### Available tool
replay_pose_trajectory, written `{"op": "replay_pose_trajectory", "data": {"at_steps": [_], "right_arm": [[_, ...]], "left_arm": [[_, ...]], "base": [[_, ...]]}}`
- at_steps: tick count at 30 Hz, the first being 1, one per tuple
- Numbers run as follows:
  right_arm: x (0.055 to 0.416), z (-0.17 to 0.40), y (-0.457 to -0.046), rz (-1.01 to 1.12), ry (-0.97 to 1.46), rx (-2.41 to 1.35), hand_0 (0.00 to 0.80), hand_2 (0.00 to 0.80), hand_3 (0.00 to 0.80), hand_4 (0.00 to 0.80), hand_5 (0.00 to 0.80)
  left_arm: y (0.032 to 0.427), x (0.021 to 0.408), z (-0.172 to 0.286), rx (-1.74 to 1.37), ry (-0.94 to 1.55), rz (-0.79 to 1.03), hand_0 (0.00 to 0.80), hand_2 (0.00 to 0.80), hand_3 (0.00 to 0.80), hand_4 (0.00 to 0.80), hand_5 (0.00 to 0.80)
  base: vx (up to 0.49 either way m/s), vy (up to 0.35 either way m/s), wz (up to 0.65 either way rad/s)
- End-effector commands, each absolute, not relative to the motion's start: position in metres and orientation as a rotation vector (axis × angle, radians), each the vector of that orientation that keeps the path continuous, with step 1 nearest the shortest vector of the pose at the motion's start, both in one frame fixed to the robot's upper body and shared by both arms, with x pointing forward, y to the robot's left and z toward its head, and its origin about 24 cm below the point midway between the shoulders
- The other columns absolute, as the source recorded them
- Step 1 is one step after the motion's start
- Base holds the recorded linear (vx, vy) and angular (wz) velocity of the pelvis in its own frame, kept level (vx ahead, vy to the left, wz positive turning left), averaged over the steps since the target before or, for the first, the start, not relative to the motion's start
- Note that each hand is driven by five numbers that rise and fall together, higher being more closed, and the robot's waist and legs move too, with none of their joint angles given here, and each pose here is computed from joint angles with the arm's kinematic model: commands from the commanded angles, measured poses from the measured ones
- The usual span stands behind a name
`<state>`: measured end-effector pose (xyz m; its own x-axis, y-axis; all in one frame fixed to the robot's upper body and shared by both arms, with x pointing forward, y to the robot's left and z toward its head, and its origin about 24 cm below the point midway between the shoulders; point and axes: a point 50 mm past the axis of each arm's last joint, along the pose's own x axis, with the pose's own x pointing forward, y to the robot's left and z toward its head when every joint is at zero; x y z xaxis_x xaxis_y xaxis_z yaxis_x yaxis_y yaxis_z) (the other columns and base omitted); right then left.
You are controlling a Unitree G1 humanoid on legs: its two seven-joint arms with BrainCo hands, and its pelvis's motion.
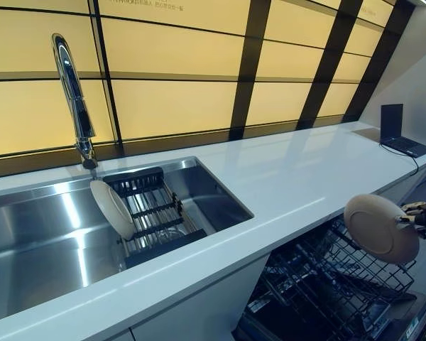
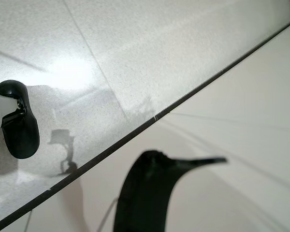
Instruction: Take plates into dishwasher
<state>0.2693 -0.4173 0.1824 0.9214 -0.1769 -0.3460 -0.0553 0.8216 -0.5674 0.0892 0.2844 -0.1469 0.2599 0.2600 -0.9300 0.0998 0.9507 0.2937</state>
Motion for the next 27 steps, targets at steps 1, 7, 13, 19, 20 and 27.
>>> {"op": "replay_pose_trajectory", "data": {"at_steps": [1, 7, 13, 19, 20, 27], "right_arm": [[0.275, 0.201, -0.41, -0.046, 0.329, -0.694, 0.8, 0.8, 0.8, 0.8, 0.8], [0.273, 0.184, -0.409, -0.032, 0.4, -0.705, 0.8, 0.8, 0.8, 0.8, 0.8], [0.271, 0.17, -0.409, -0.018, 0.452, -0.717, 0.8, 0.8, 0.8, 0.8, 0.8], [0.272, 0.147, -0.401, 0.017, 0.479, -0.679, 0.8, 0.8, 0.8, 0.8, 0.8], [0.272, 0.142, -0.399, 0.023, 0.482, -0.66, 0.8, 0.8, 0.8, 0.8, 0.8], [0.273, 0.12, -0.389, 0.044, 0.504, -0.618, 0.8, 0.8, 0.8, 0.8, 0.8]], "left_arm": [[0.294, 0.098, -0.141, 0.353, 1.272, 0.123, 0.0, 0.0, 0.0, 0.0, 0.0], [0.295, 0.099, -0.14, 0.353, 1.267, 0.12, 0.0, 0.0, 0.0, 0.0, 0.0], [0.295, 0.101, -0.139, 0.352, 1.253, 0.115, 0.0, 0.0, 0.0, 0.0, 0.0], [0.292, 0.11, -0.138, 0.32, 1.204, 0.118, 0.0, 0.0, 0.0, 0.0, 0.0], [0.29, 0.111, -0.138, 0.281, 1.198, 0.136, 0.0, 0.0, 0.0, 0.0, 0.0], [0.287, 0.111, -0.139, 0.235, 1.187, 0.161, 0.0, 0.0, 0.0, 0.0, 0.0]], "base": [[0.0, 0.0, 0.0], [0.0, 0.0, 0.0], [0.0, 0.0, 0.0], [0.0, 0.0, 0.0], [0.0, 0.0, 0.0], [-0.016, -0.015, 0.04]]}}
